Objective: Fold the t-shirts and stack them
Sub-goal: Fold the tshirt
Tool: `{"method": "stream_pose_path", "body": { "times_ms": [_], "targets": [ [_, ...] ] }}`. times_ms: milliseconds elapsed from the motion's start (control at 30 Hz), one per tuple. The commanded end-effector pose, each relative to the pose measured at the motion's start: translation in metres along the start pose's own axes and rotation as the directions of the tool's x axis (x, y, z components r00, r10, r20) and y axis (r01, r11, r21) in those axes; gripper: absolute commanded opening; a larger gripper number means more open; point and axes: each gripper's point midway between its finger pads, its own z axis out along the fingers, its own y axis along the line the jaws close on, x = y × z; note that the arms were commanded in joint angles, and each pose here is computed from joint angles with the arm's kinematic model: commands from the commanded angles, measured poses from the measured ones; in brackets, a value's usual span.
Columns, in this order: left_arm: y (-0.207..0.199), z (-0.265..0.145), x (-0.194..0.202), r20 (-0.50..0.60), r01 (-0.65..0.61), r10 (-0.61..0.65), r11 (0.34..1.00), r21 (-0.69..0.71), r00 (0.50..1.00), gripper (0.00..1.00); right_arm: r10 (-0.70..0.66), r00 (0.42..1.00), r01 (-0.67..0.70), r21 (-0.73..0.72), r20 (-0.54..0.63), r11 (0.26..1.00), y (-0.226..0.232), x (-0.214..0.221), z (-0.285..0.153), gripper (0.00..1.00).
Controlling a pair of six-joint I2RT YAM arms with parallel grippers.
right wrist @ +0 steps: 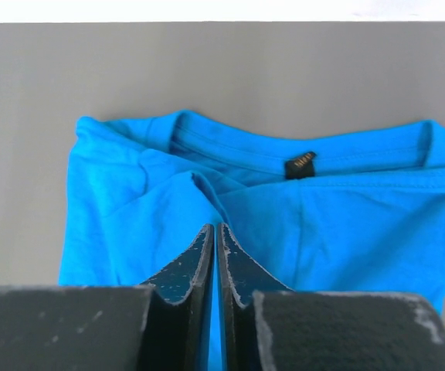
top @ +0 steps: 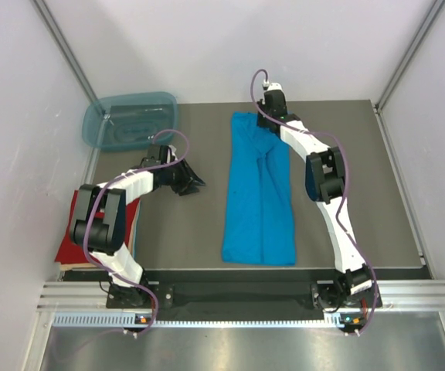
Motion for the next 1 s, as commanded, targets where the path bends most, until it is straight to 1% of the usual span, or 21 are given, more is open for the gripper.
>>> {"method": "stream_pose_path", "body": {
  "times_ms": [0,133,367,433,467,500,533,600,633,667,700,733,767,800,833,867,900,933,967],
  "targets": [
    [-0.028,-0.013,-0.013,0.055,-0.054,0.05,0.995,0.088,0.997,0.44,0.014,0.999,-0.016,0.031,0.036,0.999,-0.009,-0.019,-0.004,0.06],
    [-0.028,-0.022,-0.007,0.067,-0.058,0.052,0.994,0.093,0.996,0.44,0.024,0.999,-0.025,0.021,0.048,0.999,-0.014,-0.024,-0.002,0.1],
    [-0.034,-0.041,-0.003,0.098,-0.082,0.073,0.992,0.091,0.993,0.47,0.036,0.997,-0.037,0.012,0.064,0.999,-0.024,-0.03,0.0,0.12],
    [-0.042,-0.047,-0.005,0.101,-0.109,0.099,0.989,0.104,0.99,0.48,0.025,0.996,-0.026,0.008,0.08,1.0,-0.023,-0.041,-0.007,0.14],
    [-0.046,-0.051,-0.005,0.102,-0.143,0.132,0.983,0.113,0.986,0.48,0.024,0.996,-0.025,0.01,0.089,1.0,-0.024,-0.049,-0.012,0.15],
    [-0.053,-0.056,-0.005,0.094,-0.161,0.15,0.979,0.124,0.984,0.49,0.019,0.996,-0.021,0.015,0.084,1.0,-0.024,-0.053,-0.019,0.15],
    [-0.056,-0.058,-0.004,0.089,-0.179,0.168,0.975,0.13,0.982,0.5,0.013,0.992,-0.016,0.029,0.123,0.999,-0.025,-0.078,-0.037,0.19],
    [-0.057,-0.063,0.002,0.054,-0.211,0.206,0.97,0.121,0.977,0.51,0.011,0.993,-0.018,0.061,0.118,0.998,-0.03,-0.087,-0.058,0.22],
    [-0.056,-0.065,0.008,0.033,-0.225,0.223,0.967,0.116,0.974,0.52,0.019,0.987,-0.03,0.071,0.157,0.997,-0.028,-0.112,-0.086,0.26],
    [-0.056,-0.068,0.012,0.027,-0.257,0.256,0.96,0.113,0.966,0.52,0.024,0.992,-0.034,0.08,0.126,0.996,-0.031,-0.104,-0.095,0.29],
    [-0.05,-0.068,0.018,0.01,-0.261,0.261,0.96,0.099,0.965,0.52,0.032,0.996,-0.039,0.094,0.083,0.995,-0.033,-0.098,-0.11,0.32],
    [-0.045,-0.068,0.028,-0.015,-0.262,0.264,0.961,0.083,0.964,0.52,0.062,0.993,-0.071,0.083,0.102,0.994,-0.027,-0.115,-0.141,0.35],
    [-0.045,-0.073,0.034,-0.01,-0.278,0.28,0.957,0.087,0.96,0.52,0.081,0.996,-0.083,0.1,0.032,0.991,-0.029,-0.09,-0.149,0.36],
    [-0.035,-0.071,0.048,-0.042,-0.269,0.273,0.96,0.079,0.961,0.52,0.1,0.994,-0.093,0.126,-0.047,0.988,-0.032,-0.069,-0.165,0.38],
    [-0.033,-0.071,0.056,-0.053,-0.27,0.275,0.959,0.087,0.96,0.52,0.142,0.989,-0.135,0.137,-0.04,0.981,-0.031,-0.075,-0.195,0.42],
    [-0.026,-0.072,0.068,-0.068,-0.258,0.264,0.962,0.089,0.962,0.52,0.161,0.979,-0.138,0.177,-0.128,0.975,-0.037,-0.038,-0.206,0.43],
    [-0.026,-0.071,0.08,-0.09,-0.264,0.273,0.959,0.099,0.958,0.52,0.185,0.974,-0.159,0.182,-0.134,0.97,-0.036,-0.037,-0.241,0.47],
    [-0.027,-0.07,0.089,-0.104,-0.268,0.28,0.957,0.113,0.954,0.52,0.2,0.967,-0.17,0.185,-0.157,0.968,-0.036,-0.024,-0.256,0.48],
    [-0.024,-0.068,0.1,-0.118,-0.269,0.283,0.956,0.118,0.952,0.52,0.22,0.946,-0.168,0.217,-0.24,0.962,-0.044,0.022,-0.268,0.5]
  ]
}}
